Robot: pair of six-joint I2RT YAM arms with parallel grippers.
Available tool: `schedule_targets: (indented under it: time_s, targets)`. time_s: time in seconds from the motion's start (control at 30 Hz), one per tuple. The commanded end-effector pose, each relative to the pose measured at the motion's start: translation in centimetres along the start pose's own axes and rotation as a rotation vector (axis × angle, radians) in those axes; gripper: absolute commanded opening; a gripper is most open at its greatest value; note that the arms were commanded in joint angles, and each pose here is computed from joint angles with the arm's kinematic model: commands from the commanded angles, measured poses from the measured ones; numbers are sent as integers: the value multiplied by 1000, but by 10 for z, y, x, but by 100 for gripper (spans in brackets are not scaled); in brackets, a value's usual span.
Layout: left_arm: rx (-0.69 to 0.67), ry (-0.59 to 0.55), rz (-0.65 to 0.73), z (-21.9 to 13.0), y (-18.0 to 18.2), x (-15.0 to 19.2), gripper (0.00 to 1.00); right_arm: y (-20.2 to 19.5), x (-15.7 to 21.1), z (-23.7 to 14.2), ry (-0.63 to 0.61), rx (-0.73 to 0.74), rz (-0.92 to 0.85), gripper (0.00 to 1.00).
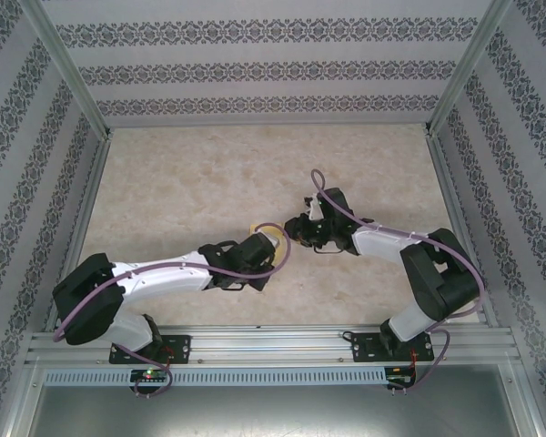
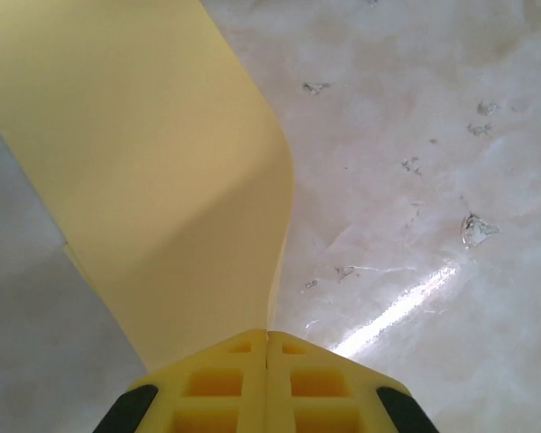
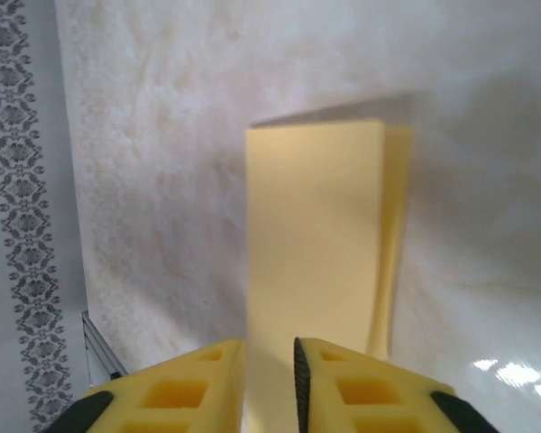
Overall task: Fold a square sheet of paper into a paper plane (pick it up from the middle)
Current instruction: Third fold the triangle at the center of the table.
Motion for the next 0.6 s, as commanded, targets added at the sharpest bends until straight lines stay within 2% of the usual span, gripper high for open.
schedule_targets:
  time_s: [0.0,0.1,0.3,0.57]
  targets:
    - [145,35,-56,2,-1,0,0,5,-6,17,40,18,-61,19]
    - [180,53,-90,3,4,-1,0,6,-9,35,94,37,-79,15]
    - [215,63,-137,5,13,-5,0,-6,-7,58,180,163,-121,15]
    - [235,89,-199,12,29,-11,0,-36,8,67,265,312,-167,14]
Point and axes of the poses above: each hand's point on the last joint's axis, 136 mm out from that joint toward the fingers, its own z axis out along the fingers, its own y axis along the line the jaws close on, x = y × z, the point moved 5 cm from there along -z, back along the fingers, and after that the axes turned 8 degrees about -z, right-handed, at the moved point
